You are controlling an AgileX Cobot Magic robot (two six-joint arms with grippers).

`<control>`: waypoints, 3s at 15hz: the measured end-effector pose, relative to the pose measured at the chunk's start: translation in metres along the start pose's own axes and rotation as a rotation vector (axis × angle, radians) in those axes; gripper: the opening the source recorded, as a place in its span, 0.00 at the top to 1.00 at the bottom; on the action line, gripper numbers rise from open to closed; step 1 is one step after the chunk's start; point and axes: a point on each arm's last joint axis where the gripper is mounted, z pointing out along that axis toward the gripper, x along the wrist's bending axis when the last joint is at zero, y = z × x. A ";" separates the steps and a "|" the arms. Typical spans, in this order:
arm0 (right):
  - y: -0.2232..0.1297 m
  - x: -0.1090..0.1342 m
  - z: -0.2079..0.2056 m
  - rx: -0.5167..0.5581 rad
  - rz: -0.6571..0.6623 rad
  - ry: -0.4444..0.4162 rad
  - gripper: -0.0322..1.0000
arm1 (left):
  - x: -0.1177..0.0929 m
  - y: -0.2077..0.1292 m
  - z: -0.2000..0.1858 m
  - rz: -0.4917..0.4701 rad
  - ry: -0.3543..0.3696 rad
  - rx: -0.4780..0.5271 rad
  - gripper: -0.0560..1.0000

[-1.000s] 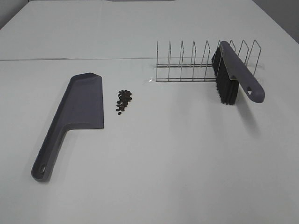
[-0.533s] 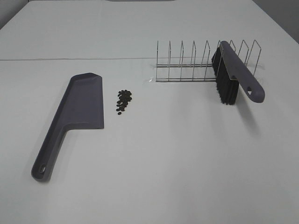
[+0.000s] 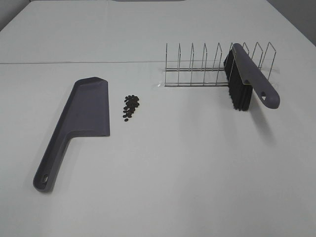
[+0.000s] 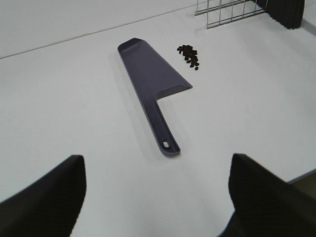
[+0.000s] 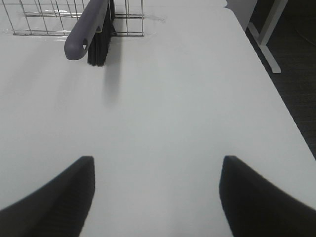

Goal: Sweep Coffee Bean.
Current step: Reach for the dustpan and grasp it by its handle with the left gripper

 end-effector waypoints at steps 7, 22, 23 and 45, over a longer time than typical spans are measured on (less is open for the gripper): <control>0.000 0.000 0.000 0.000 0.000 0.000 0.31 | 0.020 0.054 0.042 -0.094 0.046 -0.078 0.23; 0.000 0.000 0.000 0.000 0.000 0.000 0.31 | 0.051 0.036 0.317 -0.379 0.058 0.808 0.23; 0.000 0.000 0.000 0.000 0.000 0.000 0.31 | 0.045 0.029 0.322 -0.363 0.073 0.843 0.23; 0.000 0.000 0.000 0.000 0.000 0.000 0.31 | 0.017 -0.028 0.387 -0.299 0.080 0.873 0.61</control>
